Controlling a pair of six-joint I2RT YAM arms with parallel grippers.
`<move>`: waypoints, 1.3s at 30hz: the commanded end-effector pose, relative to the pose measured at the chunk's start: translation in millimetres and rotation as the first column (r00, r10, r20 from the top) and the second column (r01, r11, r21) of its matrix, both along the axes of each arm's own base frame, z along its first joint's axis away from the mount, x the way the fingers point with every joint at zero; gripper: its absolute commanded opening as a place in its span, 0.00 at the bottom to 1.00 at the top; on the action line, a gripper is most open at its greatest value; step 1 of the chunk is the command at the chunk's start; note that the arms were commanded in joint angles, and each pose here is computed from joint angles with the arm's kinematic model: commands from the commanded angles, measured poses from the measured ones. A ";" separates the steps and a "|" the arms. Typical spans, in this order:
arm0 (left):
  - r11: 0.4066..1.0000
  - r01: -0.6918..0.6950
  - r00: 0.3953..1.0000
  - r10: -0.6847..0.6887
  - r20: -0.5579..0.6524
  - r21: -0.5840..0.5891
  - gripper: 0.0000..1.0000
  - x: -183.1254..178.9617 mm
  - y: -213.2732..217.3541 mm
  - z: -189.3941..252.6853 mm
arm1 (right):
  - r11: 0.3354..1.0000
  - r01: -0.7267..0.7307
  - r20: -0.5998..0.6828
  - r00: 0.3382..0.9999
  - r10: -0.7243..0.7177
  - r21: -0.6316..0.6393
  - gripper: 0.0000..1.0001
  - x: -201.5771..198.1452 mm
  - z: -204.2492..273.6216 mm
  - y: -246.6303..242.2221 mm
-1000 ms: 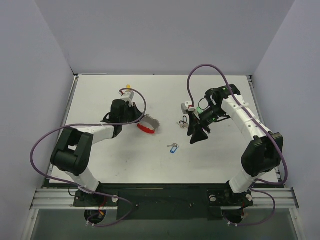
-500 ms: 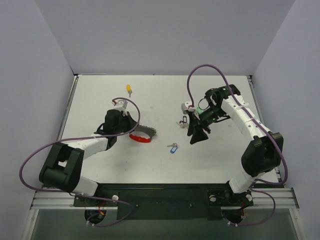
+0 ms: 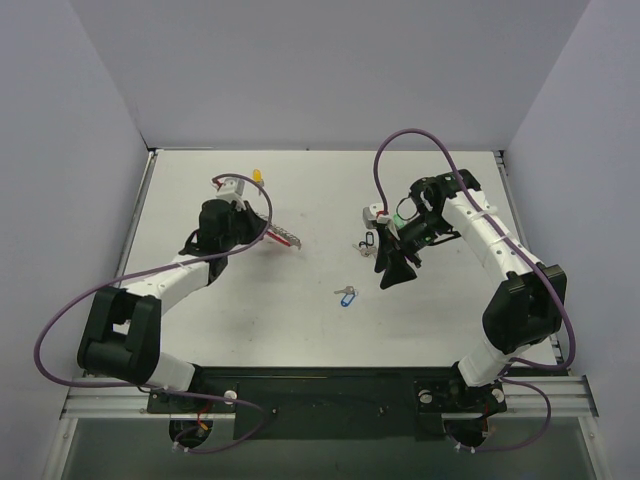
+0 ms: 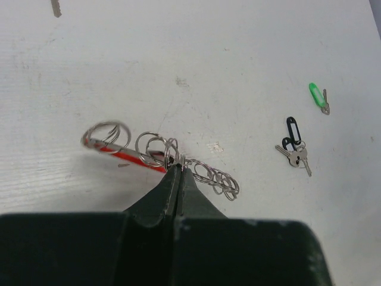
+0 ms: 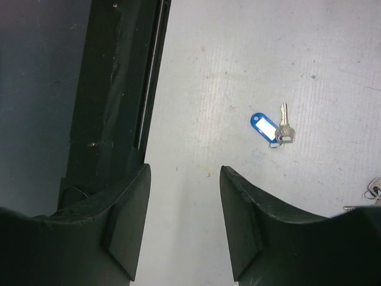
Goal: Put the keys on the keyring
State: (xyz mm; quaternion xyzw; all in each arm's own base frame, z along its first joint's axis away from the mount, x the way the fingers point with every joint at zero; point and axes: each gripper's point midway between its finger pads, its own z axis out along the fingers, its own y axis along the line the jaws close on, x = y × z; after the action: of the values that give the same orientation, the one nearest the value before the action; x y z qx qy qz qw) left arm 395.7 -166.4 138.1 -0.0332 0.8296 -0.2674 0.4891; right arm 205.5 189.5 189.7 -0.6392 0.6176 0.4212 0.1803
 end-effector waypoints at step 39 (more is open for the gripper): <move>0.991 -0.002 0.997 -0.008 -0.077 -0.131 0.00 -35.1 1.2 -43.7 | 0.999 -0.008 -0.234 0.972 -0.001 -0.041 0.46 -51.1 19.4 -13.4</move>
State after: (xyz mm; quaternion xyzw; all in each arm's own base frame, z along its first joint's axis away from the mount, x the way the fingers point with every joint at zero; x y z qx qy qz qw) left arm 368.6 -171.2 90.8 -0.0602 0.8410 -0.3099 0.4394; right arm 204.7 189.2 188.6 -0.6386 0.6182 0.4220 0.1785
